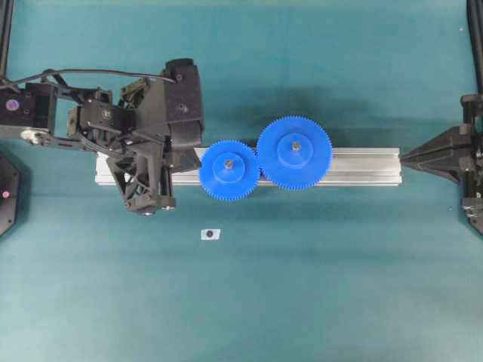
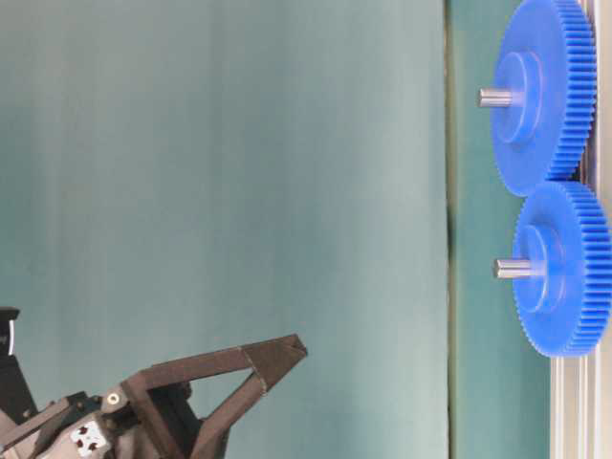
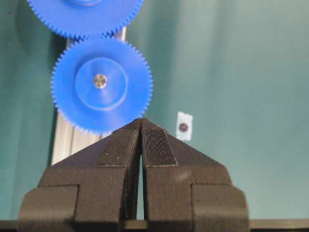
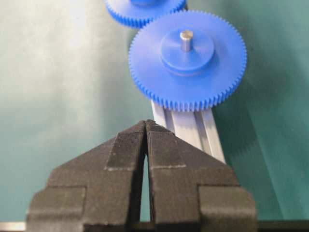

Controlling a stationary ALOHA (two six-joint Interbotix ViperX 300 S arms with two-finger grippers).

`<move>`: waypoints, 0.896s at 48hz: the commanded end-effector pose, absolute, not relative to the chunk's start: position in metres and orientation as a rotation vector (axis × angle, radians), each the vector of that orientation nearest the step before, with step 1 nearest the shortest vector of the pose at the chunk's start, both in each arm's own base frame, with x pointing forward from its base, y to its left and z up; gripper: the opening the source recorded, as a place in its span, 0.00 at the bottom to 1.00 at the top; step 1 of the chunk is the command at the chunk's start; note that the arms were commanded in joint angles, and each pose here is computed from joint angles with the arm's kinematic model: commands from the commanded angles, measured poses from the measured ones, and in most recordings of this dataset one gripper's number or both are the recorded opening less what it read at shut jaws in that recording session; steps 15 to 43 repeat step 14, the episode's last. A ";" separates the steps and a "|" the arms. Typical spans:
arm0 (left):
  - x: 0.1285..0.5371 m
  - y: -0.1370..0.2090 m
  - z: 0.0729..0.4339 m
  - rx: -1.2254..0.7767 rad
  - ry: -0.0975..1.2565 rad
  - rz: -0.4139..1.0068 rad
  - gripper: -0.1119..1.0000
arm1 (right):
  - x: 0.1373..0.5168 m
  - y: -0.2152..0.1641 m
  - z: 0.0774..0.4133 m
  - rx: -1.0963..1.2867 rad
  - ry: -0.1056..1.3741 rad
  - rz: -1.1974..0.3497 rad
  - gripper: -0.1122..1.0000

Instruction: Find the location of the shaft and insert the small gear.

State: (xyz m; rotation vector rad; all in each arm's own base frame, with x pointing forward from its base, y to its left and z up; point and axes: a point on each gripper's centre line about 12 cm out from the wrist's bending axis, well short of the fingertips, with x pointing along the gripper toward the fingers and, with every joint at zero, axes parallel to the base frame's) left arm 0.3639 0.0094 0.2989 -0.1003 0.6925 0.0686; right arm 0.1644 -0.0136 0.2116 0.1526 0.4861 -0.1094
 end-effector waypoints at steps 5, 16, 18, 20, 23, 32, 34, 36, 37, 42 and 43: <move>0.360 0.009 0.311 -0.100 0.653 0.067 0.09 | 0.166 -0.014 0.216 0.166 0.470 -0.113 0.15; 0.357 0.009 0.311 -0.100 0.653 0.067 0.09 | 0.165 -0.014 0.216 0.164 0.472 -0.112 0.15; 0.357 0.009 0.311 -0.100 0.653 0.067 0.09 | 0.165 -0.014 0.216 0.164 0.472 -0.112 0.15; 0.357 0.009 0.311 -0.100 0.653 0.067 0.09 | 0.165 -0.014 0.216 0.164 0.472 -0.112 0.15; 0.357 0.009 0.311 -0.100 0.653 0.067 0.09 | 0.165 -0.014 0.216 0.164 0.472 -0.112 0.15; 0.357 0.009 0.311 -0.100 0.653 0.067 0.09 | 0.165 -0.014 0.216 0.164 0.472 -0.112 0.15; 0.357 0.009 0.311 -0.100 0.653 0.067 0.09 | 0.165 -0.014 0.216 0.164 0.472 -0.112 0.15; 0.357 0.009 0.311 -0.100 0.653 0.067 0.09 | 0.165 -0.014 0.216 0.164 0.472 -0.112 0.15; 0.357 0.009 0.311 -0.100 0.653 0.067 0.09 | 0.165 -0.014 0.216 0.164 0.472 -0.112 0.15; 0.357 0.009 0.311 -0.100 0.653 0.067 0.09 | 0.165 -0.014 0.216 0.164 0.472 -0.112 0.15; 0.357 0.009 0.311 -0.100 0.653 0.067 0.09 | 0.165 -0.014 0.216 0.164 0.472 -0.112 0.15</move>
